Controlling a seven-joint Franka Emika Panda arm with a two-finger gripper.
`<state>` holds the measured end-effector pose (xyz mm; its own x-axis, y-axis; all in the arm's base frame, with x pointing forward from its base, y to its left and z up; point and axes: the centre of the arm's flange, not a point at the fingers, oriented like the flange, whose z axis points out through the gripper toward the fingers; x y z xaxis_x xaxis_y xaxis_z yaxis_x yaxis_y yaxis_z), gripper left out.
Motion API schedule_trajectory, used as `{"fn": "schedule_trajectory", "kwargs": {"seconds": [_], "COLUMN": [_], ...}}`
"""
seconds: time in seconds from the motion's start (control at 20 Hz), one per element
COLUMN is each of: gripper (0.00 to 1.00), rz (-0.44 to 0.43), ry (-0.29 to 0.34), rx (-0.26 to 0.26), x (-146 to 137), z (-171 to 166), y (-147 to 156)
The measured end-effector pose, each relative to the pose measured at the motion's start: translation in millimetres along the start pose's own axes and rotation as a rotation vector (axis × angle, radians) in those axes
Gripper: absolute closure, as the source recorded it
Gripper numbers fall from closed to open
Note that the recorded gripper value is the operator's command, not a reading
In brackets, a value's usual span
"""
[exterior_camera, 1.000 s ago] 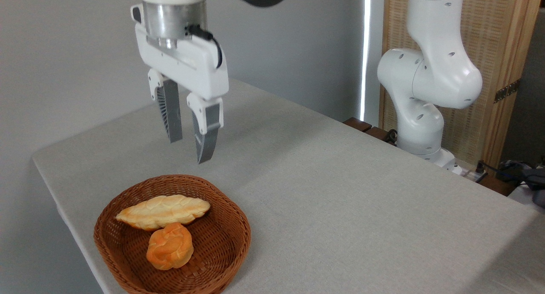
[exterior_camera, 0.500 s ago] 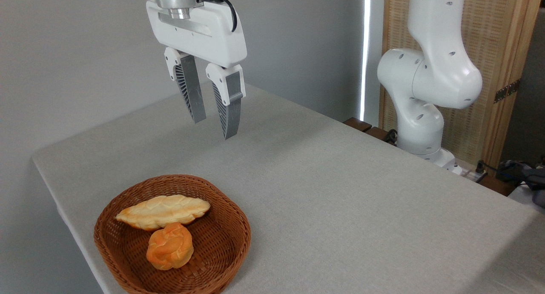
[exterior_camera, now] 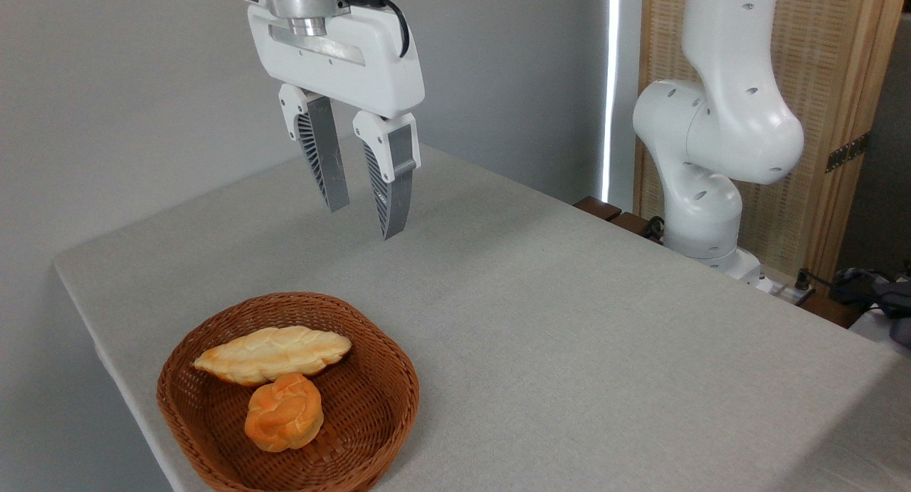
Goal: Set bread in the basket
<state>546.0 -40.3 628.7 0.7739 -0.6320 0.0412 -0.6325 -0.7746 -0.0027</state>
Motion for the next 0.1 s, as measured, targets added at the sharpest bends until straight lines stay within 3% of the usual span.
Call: {"fn": "schedule_trajectory", "kwargs": {"seconds": [0.1], "gripper": [0.0], "rz": [0.0], "ry": [-0.001], "rx": [-0.001], "x": [0.3], "z": [0.7], "y": [-0.2]}}
